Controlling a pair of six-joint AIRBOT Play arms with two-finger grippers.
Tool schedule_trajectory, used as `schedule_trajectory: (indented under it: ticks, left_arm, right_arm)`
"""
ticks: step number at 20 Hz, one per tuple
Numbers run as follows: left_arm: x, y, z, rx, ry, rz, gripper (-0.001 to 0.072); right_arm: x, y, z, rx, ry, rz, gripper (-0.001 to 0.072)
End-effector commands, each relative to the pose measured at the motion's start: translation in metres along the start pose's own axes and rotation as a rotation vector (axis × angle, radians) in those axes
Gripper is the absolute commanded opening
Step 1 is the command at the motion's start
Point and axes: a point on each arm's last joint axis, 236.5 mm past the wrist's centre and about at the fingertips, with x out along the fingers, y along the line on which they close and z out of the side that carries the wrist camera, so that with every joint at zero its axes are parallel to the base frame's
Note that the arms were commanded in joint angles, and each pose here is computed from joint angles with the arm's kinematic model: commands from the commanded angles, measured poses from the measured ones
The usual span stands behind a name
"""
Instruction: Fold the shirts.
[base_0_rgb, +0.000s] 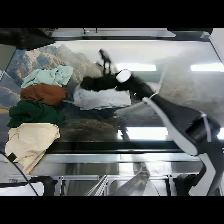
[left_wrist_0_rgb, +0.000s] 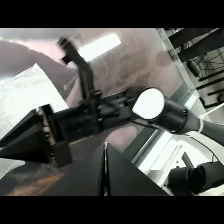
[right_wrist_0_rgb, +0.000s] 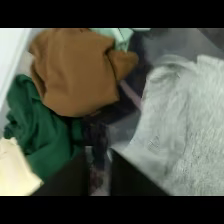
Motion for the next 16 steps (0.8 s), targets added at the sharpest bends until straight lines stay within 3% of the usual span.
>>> schedule_trajectory:
  ticks: [1, 3, 6, 10, 11, 13, 16]
  left_arm:
    - [-0.018, 0.002, -0.022, 0.022, 0.006, 0.017, 0.0008]
    - [-0.016, 0.014, -0.026, -0.026, -0.025, 0.028, 0.0008]
    - [-0.008, 0.026, -0.032, -0.078, -0.045, 0.026, 0.0008]
    - [0.001, 0.021, -0.051, -0.079, -0.017, 0.006, 0.0008]
    - [0.001, 0.019, -0.056, -0.081, -0.016, 0.005, 0.0008]
    - [0.002, 0.017, -0.061, -0.088, -0.014, 0.004, 0.0008]
    - [0.002, 0.017, -0.062, -0.095, -0.035, 0.015, 0.0008]
  right_arm:
    - [0.011, -0.014, -0.007, 0.038, 0.004, -0.017, 0.0062]
    - [-0.028, -0.012, 0.022, 0.046, 0.000, 0.008, 0.0016]
    - [-0.105, -0.027, 0.059, 0.028, 0.009, -0.017, 0.0015]
    - [-0.203, -0.120, 0.056, 0.116, 0.108, -0.303, 0.0016]
    - [-0.219, -0.146, 0.048, 0.170, 0.132, -0.369, 0.0055]
    - [-0.232, -0.186, 0.041, 0.264, 0.138, -0.423, 0.0716]
    - [-0.223, -0.223, 0.028, 0.326, 0.157, -0.440, 0.0708]
